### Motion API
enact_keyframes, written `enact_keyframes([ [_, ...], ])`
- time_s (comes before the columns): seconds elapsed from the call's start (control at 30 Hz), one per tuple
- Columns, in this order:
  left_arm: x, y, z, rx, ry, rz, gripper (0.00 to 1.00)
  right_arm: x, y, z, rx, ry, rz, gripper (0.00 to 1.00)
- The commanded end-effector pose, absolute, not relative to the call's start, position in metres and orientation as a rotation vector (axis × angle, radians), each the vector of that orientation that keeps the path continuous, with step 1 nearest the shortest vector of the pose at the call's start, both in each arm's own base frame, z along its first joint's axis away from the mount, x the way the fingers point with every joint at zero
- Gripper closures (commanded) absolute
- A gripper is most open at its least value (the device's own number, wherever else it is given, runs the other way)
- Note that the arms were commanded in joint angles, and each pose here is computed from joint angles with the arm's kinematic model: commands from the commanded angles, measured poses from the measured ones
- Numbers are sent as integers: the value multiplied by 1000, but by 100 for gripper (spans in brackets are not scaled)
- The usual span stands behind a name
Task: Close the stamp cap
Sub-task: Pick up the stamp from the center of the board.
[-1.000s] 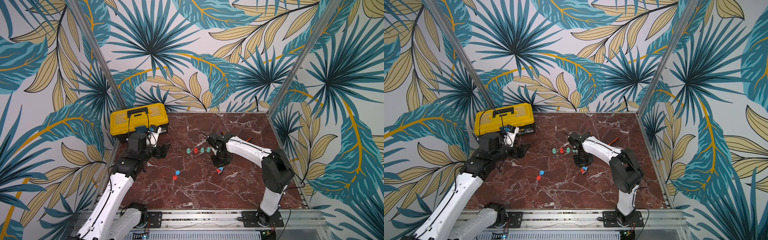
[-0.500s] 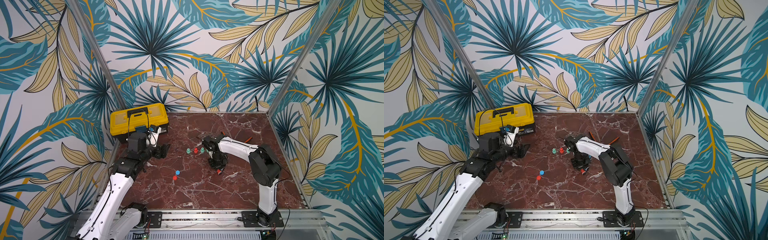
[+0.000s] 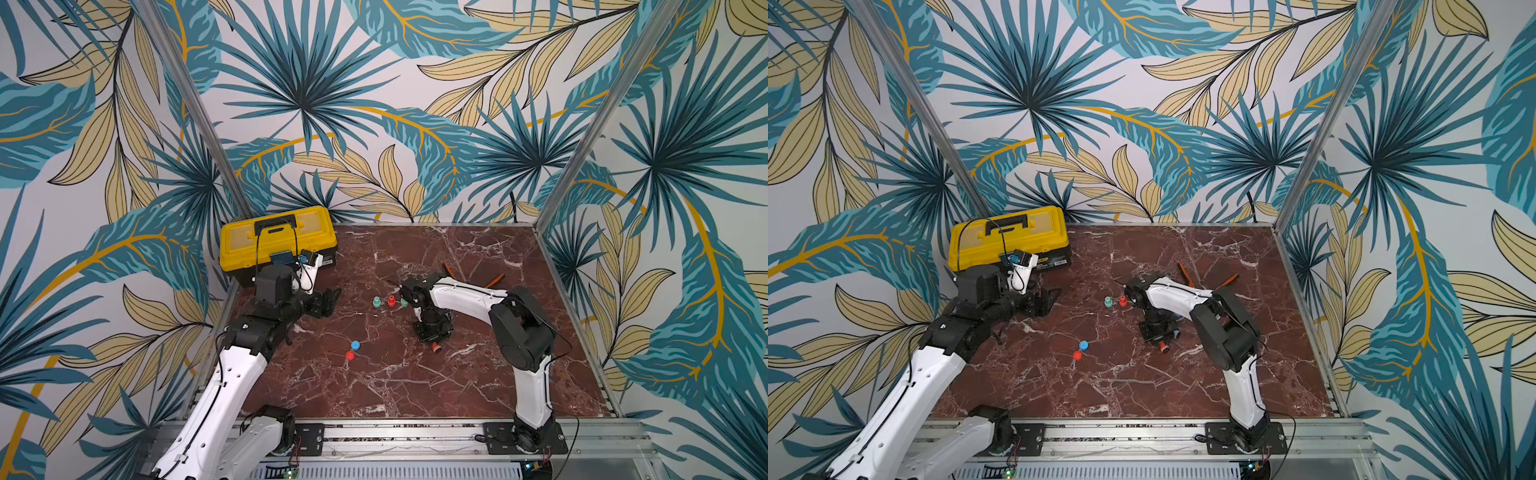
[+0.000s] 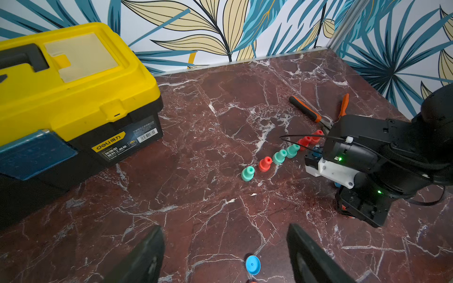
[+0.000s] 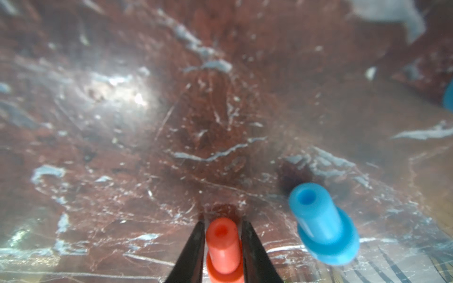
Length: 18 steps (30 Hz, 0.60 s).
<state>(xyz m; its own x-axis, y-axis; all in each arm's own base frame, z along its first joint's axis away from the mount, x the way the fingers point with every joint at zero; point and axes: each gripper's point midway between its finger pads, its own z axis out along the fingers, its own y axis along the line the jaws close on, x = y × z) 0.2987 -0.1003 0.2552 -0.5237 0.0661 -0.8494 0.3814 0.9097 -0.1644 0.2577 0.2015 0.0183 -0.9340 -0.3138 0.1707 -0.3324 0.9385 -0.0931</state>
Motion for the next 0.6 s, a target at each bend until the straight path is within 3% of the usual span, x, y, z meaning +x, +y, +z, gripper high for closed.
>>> enact_keyframes([
  [0.0,296,-100,261,316,2077,-425,20,247,194,11,489,-2891,258,76],
  [0.17,296,-101,260,312,2078,-431,20,249,201,20,467,-2935,255,88],
  [0.3,295,-106,266,320,2067,-473,20,260,217,44,404,-3061,120,90],
  [0.57,300,-126,291,269,1969,-654,22,294,282,143,168,-3331,-584,92],
])
